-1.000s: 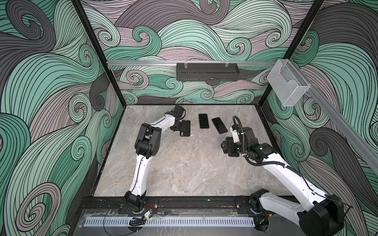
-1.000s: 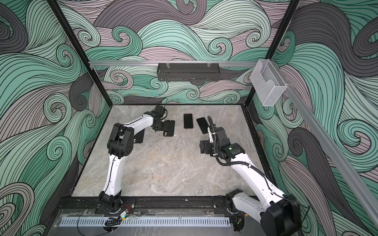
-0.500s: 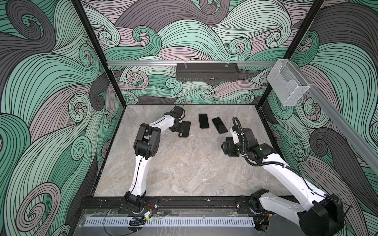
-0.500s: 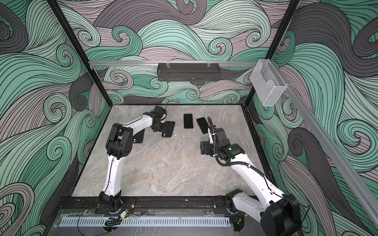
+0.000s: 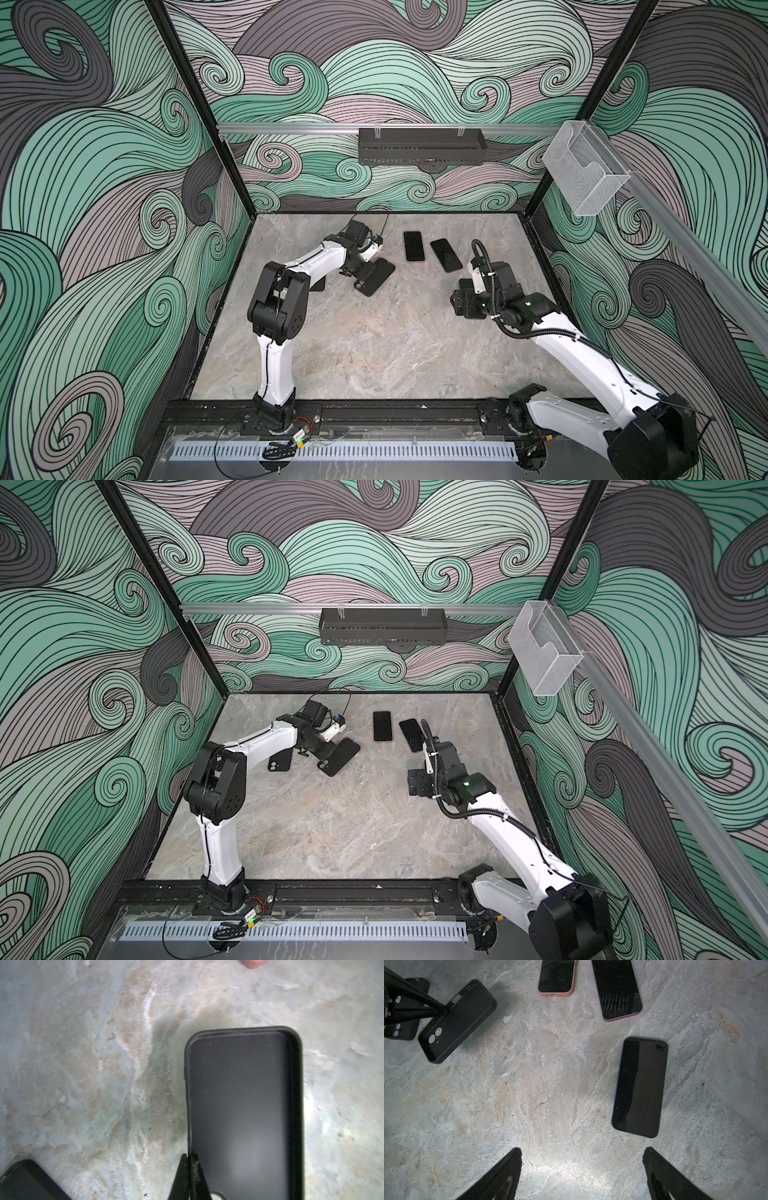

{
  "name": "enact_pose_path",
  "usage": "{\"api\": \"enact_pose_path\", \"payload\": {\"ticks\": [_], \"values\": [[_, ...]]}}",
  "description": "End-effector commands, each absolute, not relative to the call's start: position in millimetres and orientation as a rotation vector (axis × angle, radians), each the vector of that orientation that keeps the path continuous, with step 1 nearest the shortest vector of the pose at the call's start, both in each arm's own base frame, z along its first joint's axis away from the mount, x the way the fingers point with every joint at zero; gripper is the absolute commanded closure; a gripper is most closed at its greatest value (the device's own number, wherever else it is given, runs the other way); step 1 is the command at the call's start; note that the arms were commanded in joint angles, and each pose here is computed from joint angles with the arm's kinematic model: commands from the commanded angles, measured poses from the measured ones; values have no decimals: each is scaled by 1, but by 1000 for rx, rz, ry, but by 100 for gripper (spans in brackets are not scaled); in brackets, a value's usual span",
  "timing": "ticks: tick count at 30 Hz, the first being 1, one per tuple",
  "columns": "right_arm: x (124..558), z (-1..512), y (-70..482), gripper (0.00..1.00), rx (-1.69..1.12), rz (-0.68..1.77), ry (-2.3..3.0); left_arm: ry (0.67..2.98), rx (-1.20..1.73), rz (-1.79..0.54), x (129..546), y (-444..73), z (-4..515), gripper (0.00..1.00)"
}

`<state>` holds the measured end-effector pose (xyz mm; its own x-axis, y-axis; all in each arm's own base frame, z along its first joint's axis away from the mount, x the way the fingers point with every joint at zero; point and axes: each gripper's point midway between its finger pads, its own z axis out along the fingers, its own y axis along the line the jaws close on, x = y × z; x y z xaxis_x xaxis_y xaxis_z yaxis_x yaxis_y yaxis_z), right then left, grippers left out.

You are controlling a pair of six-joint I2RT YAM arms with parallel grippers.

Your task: Put the phone into the phone case

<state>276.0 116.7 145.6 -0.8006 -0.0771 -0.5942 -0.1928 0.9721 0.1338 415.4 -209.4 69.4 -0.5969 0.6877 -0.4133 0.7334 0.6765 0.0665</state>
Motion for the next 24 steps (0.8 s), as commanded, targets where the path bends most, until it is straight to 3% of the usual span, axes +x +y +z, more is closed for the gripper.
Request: {"api": "enact_pose_path", "payload": {"ticks": [1,10,24], "values": [[277,140,114,9,-177,230,2506,2288,1484,-177,384,-231,76,100],[276,140,115,10,-174,236,2507,2042,1893,-410,318,-260,83,100],[274,134,109,9,-163,200,2514,1835,2147,-342,285,-292,50,100]]}}
